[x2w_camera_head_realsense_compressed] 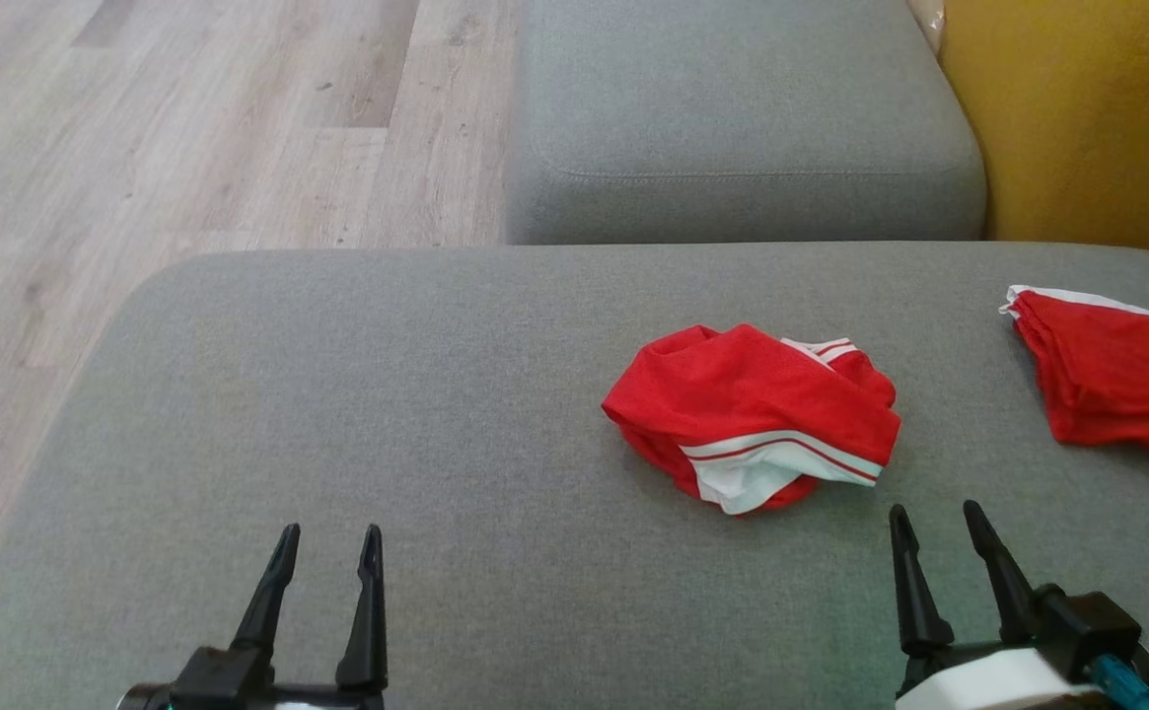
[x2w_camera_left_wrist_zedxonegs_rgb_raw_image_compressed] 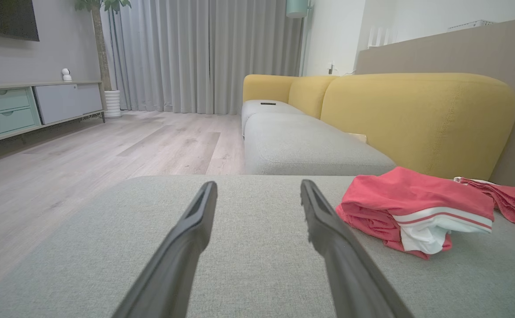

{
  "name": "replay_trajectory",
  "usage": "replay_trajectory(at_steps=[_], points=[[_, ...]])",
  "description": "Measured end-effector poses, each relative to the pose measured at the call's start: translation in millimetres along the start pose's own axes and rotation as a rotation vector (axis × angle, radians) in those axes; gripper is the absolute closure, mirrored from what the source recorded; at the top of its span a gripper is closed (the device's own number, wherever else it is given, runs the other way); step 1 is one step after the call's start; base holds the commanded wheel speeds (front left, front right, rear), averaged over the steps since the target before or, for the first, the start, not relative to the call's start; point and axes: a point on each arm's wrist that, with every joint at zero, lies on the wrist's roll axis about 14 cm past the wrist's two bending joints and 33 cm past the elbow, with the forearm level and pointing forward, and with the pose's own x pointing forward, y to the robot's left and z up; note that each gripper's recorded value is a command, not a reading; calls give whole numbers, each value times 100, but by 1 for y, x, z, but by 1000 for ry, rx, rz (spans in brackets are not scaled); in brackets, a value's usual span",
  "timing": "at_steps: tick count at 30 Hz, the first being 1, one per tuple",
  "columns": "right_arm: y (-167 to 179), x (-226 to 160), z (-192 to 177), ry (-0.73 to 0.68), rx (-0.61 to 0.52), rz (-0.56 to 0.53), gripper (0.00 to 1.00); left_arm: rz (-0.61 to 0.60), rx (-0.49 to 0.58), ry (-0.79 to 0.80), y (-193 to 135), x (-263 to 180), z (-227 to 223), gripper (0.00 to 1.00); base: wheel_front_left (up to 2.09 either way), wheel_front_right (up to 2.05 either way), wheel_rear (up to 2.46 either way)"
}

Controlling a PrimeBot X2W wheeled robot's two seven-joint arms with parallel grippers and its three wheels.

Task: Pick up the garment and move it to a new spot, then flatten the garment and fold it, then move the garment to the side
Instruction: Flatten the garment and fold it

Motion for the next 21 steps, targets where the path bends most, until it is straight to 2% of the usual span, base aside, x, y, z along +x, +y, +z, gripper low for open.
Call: replay_trajectory(at_steps=[21], points=[[-1, 0, 1, -4, -8, -1, 0, 5, 6, -5, 0, -1, 1, 0, 0, 0, 0]])
